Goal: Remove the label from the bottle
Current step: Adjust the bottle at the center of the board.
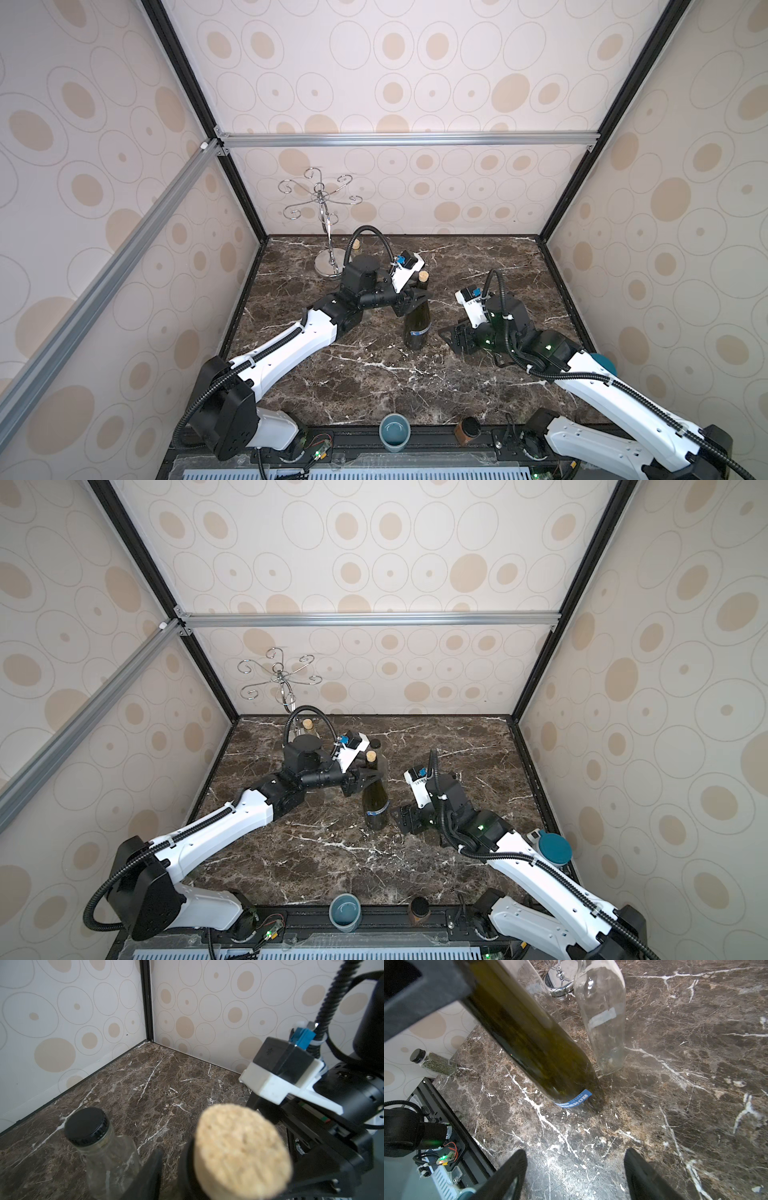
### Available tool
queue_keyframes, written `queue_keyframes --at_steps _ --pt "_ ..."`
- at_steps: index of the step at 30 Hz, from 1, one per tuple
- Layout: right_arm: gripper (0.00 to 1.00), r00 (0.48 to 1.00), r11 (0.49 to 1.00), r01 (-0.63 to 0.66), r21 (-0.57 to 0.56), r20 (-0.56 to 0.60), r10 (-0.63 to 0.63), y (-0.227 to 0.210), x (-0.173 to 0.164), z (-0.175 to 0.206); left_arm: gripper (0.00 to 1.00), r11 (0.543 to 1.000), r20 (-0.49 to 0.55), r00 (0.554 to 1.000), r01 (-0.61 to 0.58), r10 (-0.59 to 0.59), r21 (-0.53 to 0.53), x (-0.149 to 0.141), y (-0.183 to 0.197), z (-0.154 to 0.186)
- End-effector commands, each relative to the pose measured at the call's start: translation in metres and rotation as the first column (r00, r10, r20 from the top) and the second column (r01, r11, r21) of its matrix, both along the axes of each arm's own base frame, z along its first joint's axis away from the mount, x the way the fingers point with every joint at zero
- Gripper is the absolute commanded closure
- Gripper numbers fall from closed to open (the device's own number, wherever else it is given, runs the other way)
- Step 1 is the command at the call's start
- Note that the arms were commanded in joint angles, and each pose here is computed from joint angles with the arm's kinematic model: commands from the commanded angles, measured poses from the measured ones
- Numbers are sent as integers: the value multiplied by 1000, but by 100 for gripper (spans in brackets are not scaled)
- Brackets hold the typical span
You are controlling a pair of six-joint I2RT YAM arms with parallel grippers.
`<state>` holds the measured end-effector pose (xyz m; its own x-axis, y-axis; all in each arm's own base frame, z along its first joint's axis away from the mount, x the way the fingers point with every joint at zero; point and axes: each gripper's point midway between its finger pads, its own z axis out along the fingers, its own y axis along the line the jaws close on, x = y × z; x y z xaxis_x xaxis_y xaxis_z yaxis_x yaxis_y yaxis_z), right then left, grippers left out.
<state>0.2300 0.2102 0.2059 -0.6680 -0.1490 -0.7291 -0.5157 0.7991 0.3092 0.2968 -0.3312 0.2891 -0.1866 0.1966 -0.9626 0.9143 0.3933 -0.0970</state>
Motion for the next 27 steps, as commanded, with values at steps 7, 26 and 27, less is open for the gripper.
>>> queue_keyframes --at_steps 7,26,27 --pt "21 1000 1000 11 7 27 -11 1 3 5 70 994 90 993 -76 82 -73 10 11 46" --pt "21 997 999 -43 13 67 42 22 8 14 89 878 72 876 -473 478 -77 24 52 89" --pt "21 997 999 -43 17 71 42 22 8 15 89 874 75 871 -480 485 -76 23 51 92"
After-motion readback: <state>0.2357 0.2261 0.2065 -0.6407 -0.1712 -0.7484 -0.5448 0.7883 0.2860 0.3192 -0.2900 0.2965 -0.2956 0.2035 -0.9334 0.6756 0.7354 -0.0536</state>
